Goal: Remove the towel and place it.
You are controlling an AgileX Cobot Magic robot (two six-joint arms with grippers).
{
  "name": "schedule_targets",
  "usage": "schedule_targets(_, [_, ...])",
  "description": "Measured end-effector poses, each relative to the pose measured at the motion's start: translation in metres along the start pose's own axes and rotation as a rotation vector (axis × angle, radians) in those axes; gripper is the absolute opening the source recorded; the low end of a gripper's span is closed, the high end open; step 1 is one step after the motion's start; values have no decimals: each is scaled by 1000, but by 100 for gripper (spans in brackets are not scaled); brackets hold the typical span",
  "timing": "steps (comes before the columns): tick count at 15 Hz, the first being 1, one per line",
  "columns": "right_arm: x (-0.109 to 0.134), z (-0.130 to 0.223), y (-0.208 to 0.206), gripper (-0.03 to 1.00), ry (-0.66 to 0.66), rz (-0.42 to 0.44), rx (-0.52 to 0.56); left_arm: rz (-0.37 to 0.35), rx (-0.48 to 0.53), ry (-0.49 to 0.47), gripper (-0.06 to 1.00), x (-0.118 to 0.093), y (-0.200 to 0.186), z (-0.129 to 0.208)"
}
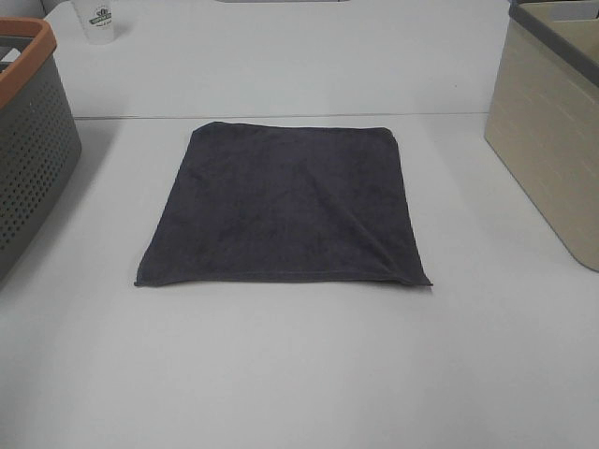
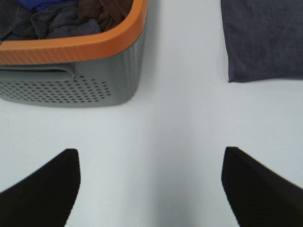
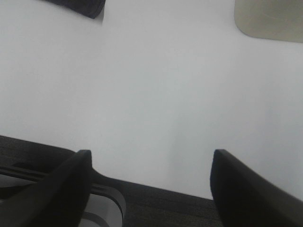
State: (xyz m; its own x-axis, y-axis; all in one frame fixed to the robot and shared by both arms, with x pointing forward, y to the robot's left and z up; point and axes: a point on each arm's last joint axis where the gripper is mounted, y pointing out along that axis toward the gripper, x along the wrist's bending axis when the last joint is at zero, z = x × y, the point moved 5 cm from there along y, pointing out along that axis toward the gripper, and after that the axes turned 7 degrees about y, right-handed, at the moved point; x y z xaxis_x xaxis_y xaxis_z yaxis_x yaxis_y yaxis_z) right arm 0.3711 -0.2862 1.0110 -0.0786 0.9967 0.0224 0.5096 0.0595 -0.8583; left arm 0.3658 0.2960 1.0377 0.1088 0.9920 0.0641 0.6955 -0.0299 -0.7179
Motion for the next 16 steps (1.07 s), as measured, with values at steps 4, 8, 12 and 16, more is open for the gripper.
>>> schedule_targets(4, [4,30,-2,70,17,-32,-50,4,1,-25,76,-3,-8,28])
schedule_targets(8, [6,44,-29,70,9,-38,-257,-4,-109,-26,76,-5,-26,48])
schedule_targets(12, [6,53,-46,70,3,-40,-387,-19,-287,-24,76,-6,-50,57])
schedule_targets(16, [7,61,-57,70,-1,-42,-484,-30,-369,-22,76,-6,-61,63])
